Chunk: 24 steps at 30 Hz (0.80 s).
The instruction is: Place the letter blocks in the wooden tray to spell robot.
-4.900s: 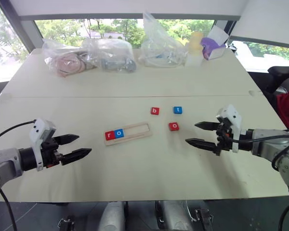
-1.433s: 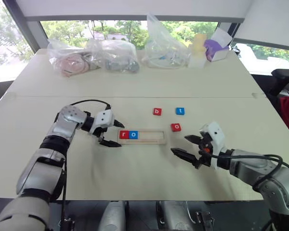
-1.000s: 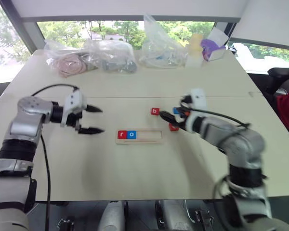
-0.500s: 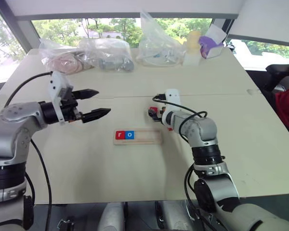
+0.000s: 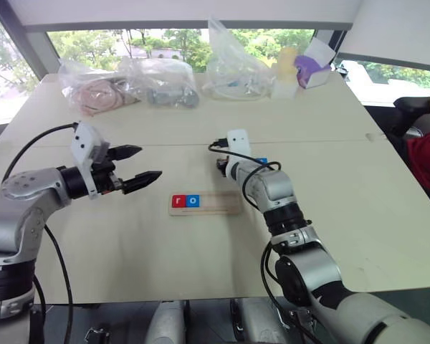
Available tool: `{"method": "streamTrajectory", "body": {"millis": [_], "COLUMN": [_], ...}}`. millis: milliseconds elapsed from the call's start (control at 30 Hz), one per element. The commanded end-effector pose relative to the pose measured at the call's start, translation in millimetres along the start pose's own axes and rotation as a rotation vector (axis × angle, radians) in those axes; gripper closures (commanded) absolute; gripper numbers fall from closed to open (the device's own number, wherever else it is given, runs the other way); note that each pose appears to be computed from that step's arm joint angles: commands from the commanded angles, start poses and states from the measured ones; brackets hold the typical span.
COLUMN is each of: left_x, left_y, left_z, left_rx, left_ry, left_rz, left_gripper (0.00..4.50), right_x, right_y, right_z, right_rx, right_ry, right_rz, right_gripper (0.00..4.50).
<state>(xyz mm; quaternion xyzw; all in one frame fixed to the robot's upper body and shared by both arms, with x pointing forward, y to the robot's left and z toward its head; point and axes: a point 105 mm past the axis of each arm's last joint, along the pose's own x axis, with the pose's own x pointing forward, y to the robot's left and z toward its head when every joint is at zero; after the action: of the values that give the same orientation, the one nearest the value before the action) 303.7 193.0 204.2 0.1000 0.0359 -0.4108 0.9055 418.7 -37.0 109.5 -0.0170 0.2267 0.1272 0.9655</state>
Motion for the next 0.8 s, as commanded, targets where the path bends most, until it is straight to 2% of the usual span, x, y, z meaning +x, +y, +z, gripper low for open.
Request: {"method": "streamTrajectory", "body": {"millis": [33, 133, 200, 300, 400, 533, 667, 800], "left_x": [3.7, 10.8, 18.6, 26.8, 35.7, 43.2, 52.4, 57.5], "left_y": [-2.4, -5.6, -10.5, -16.5, -30.2, -49.9, -71.5, -76.3], "left_z": [12.5, 13.7, 12.4, 10.9, 10.3, 10.0, 14.1, 14.6], "left_rx": [0.042, 0.040, 0.037, 0.033, 0.022, 0.025, 0.030, 0.023], "left_ry": [-0.049, -0.060, -0.062, -0.061, -0.061, -0.049, -0.050, -0.050], "left_rz": [-0.010, -0.035, -0.065, -0.103, -0.180, -0.283, -0.386, -0.419], "left_gripper": [0.00, 0.00, 0.00, 0.00, 0.00, 0.00, 0.00, 0.00], "right_x": [-0.3, -4.1, -12.6, -30.3, -58.0, -90.6, -121.7, -141.9], "right_y": [0.4, -7.8, -18.3, -28.8, -42.5, -68.3, -91.5, -102.2], "right_z": [-8.0, 6.1, 30.0, 57.7, 72.5, 55.7, 12.9, -19.0], "right_rx": [-0.028, -0.061, -0.090, -0.112, -0.099, -0.042, 0.065, 0.168], "right_ry": [0.013, -0.056, -0.149, -0.232, -0.257, -0.202, -0.096, -0.048], "right_rz": [-0.010, -0.033, -0.048, -0.045, -0.035, -0.080, -0.167, -0.257], "right_gripper": [3.31, 3.31, 3.31, 3.31, 3.31, 3.31, 3.31, 3.31]}}
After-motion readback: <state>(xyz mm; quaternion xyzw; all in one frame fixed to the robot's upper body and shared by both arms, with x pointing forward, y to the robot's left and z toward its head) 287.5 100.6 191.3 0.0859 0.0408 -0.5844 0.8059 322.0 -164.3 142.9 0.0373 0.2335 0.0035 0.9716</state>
